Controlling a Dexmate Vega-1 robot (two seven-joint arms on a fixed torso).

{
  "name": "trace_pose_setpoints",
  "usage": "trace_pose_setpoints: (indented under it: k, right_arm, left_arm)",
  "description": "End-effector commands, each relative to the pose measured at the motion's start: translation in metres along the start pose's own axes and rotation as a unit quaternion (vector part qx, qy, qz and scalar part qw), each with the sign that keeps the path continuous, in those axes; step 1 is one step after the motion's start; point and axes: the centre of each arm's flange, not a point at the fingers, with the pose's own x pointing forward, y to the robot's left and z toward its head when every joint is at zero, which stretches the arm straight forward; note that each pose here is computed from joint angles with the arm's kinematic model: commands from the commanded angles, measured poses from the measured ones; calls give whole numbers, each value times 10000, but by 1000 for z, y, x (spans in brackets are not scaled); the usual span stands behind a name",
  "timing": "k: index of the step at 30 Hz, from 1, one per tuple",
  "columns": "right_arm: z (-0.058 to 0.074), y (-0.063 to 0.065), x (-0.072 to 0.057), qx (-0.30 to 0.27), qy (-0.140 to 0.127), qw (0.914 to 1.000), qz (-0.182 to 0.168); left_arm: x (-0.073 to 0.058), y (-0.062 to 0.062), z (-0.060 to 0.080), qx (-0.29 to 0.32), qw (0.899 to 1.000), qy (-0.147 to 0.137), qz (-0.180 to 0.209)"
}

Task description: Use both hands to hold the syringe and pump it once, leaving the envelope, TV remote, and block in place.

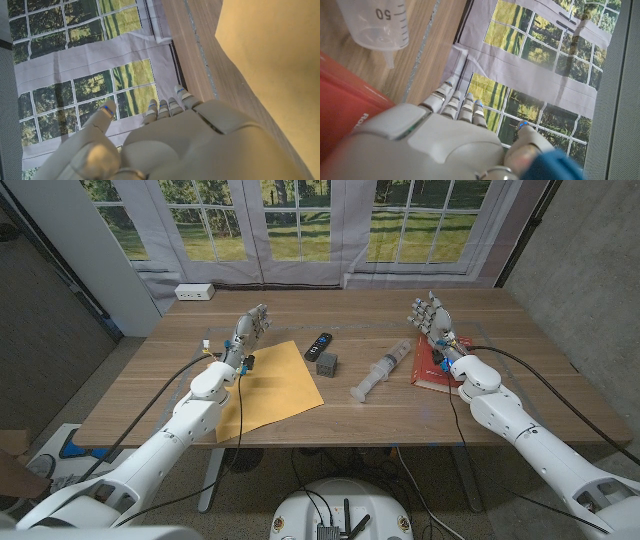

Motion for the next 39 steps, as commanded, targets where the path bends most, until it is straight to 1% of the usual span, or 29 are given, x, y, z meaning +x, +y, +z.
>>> trace_pose_setpoints:
  k: [1,6,11,15,19,21,23,25,28,30,32,37,39]
  right_arm:
    - [12,3,2,-294,-148,9991,257]
    - [18,5,3,-559,-172,9977,345]
    - [28,8,0,-993,-188,9938,462]
    - [34,11,-1,-1403,-282,9881,563]
    - [39,13,-2,-1606,-364,9842,653]
    - [43,13,-1,-1837,-373,9796,730]
    - [46,12,0,-1906,-407,9779,751]
    - [49,12,2,-2047,-443,9744,820]
    - [54,11,5,-2276,-497,9679,943]
    - [57,11,7,-2506,-532,9609,1050]
    - [57,12,10,-2634,-572,9567,1095]
    - [56,15,14,-3065,-626,9407,1315]
    - [58,16,15,-3328,-617,9303,1414]
  left_arm:
    - [-11,0,13,171,9997,-70,151]
    - [-15,-1,13,196,9997,-23,161]
    - [-17,-3,13,214,9996,32,175]
    - [-18,-5,15,249,9995,61,169]
    - [-19,-8,16,240,9995,79,192]
    - [-19,-9,16,243,9995,101,191]
    - [-19,-10,16,252,9994,99,204]
    - [-19,-10,15,247,9994,97,236]
    - [-20,-11,15,253,9992,93,301]
    - [-21,-11,16,273,9990,103,332]
    - [-22,-11,17,263,9989,103,376]
    - [-24,-12,20,317,9984,139,441]
    - [-25,-13,21,349,9982,162,455]
